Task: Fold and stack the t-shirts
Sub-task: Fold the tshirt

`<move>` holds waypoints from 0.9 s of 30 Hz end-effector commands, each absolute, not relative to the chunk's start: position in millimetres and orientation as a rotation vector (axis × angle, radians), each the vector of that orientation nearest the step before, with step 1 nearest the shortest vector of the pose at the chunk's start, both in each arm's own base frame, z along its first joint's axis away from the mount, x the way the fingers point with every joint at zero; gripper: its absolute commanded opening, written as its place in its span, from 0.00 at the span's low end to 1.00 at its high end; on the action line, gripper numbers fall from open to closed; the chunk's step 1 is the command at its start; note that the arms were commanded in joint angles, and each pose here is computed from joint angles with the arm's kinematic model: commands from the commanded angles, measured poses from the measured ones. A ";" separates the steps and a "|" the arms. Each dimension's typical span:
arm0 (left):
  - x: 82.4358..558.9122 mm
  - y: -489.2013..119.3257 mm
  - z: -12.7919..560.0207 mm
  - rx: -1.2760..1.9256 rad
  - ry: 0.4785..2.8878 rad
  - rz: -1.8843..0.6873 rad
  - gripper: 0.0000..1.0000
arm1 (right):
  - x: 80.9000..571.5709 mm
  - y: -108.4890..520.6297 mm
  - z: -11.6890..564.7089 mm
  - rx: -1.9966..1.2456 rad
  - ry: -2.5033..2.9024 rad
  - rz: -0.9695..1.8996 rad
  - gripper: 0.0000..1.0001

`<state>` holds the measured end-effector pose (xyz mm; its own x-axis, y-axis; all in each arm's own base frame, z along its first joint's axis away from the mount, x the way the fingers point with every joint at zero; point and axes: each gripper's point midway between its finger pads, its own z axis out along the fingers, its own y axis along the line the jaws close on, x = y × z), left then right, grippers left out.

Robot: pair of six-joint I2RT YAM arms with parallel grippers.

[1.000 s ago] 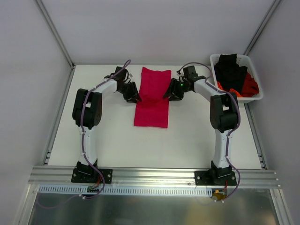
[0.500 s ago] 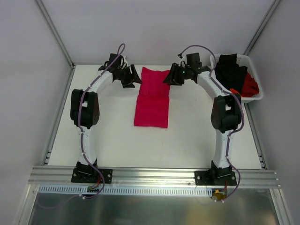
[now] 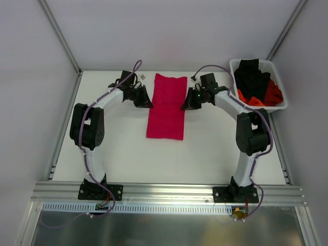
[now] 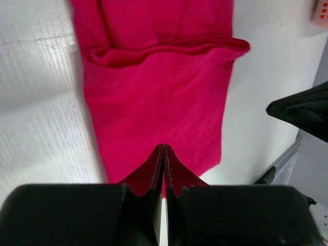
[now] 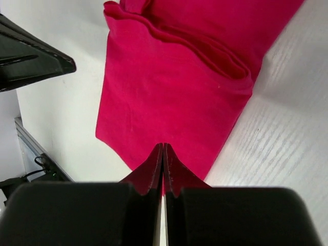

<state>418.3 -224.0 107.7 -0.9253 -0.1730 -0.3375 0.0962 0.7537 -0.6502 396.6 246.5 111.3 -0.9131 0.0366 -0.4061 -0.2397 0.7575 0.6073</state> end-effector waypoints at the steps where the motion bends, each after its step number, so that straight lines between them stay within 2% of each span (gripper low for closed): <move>1: 438.1 -228.5 93.8 -0.057 2.557 -0.992 0.00 | 421.3 249.4 105.5 -0.163 2.519 0.888 0.00; 6: 461.4 -227.2 77.3 -0.092 2.562 -0.946 0.00 | 450.7 250.9 88.5 -0.146 2.530 0.816 0.00; 16: 484.3 -229.0 46.4 -0.143 2.593 -0.928 0.00 | 473.8 249.3 56.7 -0.149 2.580 0.742 0.00; 19: 489.5 -224.7 53.7 -0.133 2.571 -0.922 0.00 | 481.2 251.5 66.9 -0.172 2.553 0.748 0.00; 23: 495.7 -226.7 96.1 -0.079 2.482 -0.956 0.00 | 493.9 252.4 123.3 -0.192 2.436 0.784 0.01; 26: 494.3 -226.5 153.4 -0.017 2.370 -0.971 0.17 | 495.3 248.2 174.3 -0.213 2.339 0.793 0.12; 27: 492.3 -225.9 168.7 -0.003 2.340 -0.971 0.26 | 489.7 245.6 205.7 -0.227 2.280 0.797 0.28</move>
